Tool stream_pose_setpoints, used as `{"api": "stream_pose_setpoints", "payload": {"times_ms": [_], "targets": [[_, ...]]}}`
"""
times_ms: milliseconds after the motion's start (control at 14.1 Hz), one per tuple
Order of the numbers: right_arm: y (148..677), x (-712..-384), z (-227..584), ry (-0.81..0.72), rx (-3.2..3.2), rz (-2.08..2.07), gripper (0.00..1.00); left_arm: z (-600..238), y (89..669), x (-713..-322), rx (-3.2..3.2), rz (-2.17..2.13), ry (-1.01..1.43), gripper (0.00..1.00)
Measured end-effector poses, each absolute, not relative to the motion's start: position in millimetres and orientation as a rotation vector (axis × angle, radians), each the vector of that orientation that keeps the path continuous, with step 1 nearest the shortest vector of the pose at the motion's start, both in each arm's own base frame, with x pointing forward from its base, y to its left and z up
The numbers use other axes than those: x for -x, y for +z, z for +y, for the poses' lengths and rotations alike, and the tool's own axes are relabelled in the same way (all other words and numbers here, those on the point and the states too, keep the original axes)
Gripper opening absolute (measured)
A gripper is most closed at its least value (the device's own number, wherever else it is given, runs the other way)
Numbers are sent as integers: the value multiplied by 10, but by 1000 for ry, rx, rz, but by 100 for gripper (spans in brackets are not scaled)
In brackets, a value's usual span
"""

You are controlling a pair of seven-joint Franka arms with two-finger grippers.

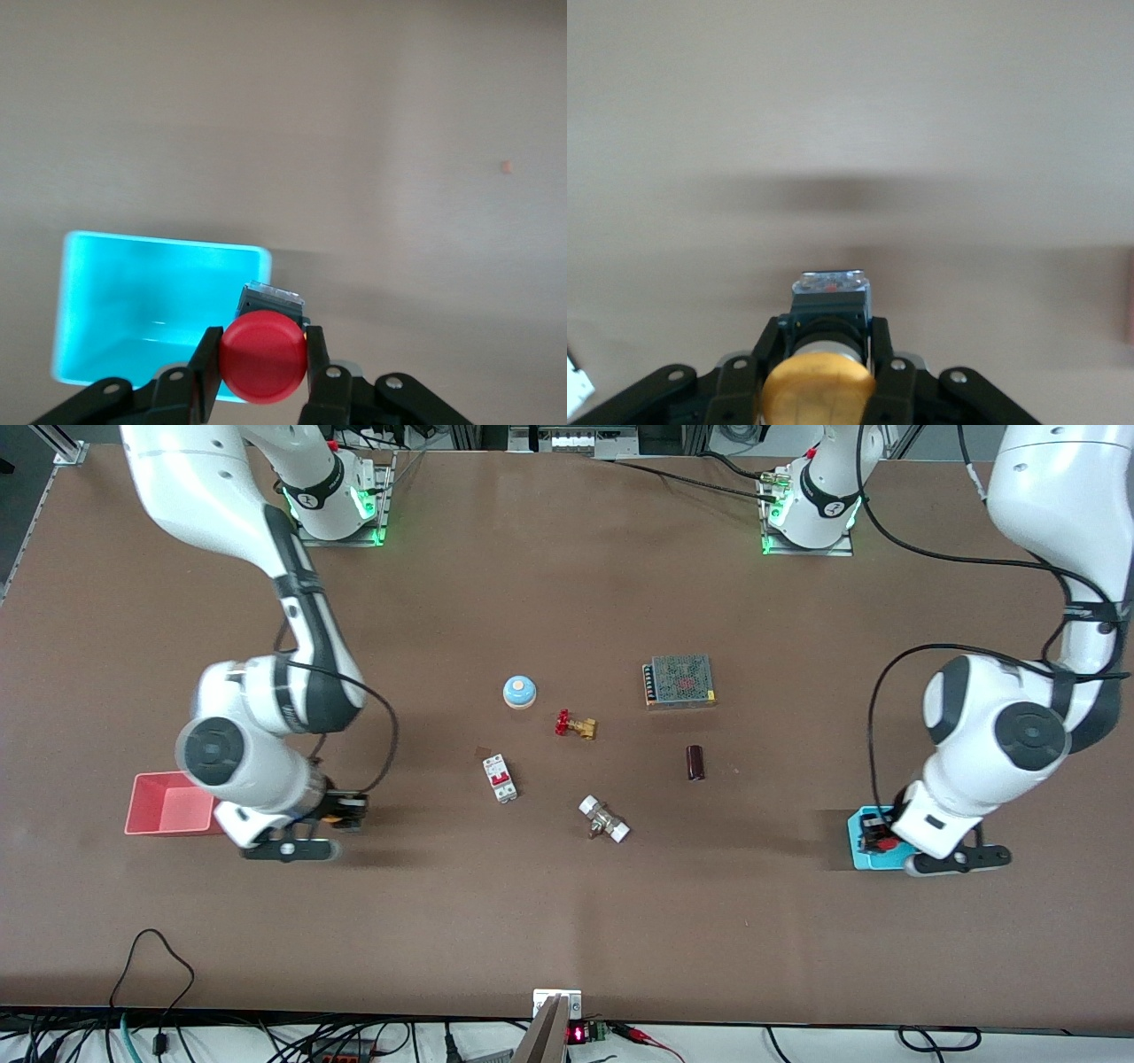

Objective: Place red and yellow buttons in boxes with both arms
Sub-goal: 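Carry the yellow button to the pink box while the left gripper carries red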

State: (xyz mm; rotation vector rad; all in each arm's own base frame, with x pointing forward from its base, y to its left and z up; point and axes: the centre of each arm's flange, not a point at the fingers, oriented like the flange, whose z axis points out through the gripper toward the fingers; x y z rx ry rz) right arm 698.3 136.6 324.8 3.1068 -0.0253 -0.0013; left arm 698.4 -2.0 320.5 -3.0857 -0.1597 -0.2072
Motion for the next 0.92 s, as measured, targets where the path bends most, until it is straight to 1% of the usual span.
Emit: {"api": "stream_pose_setpoints", "payload": {"times_ms": [142, 213, 426, 568, 710, 923], "targets": [[3467, -6989, 764, -51, -3076, -43, 42, 366, 3195, -6968, 3087, -123, -192, 42], [3491, -6992, 396, -76, -3061, -42, 42, 521, 3179, -6949, 3086, -108, -182, 42], [3387, -6931, -712, -134, -3058, 1, 42, 698, 3051, -6892, 3088, -93, -143, 42], [3289, -6858, -1210, -166, -3063, 52, 42, 654, 2890, -6870, 3098, -83, -112, 42], [3135, -6839, -1389, -182, -3059, 66, 42, 600, 2701, -6864, 3112, -74, -133, 42], [2922, -6892, -1351, -164, -3046, 84, 42, 555, 2427, -6807, 3127, -65, -143, 42]]}}
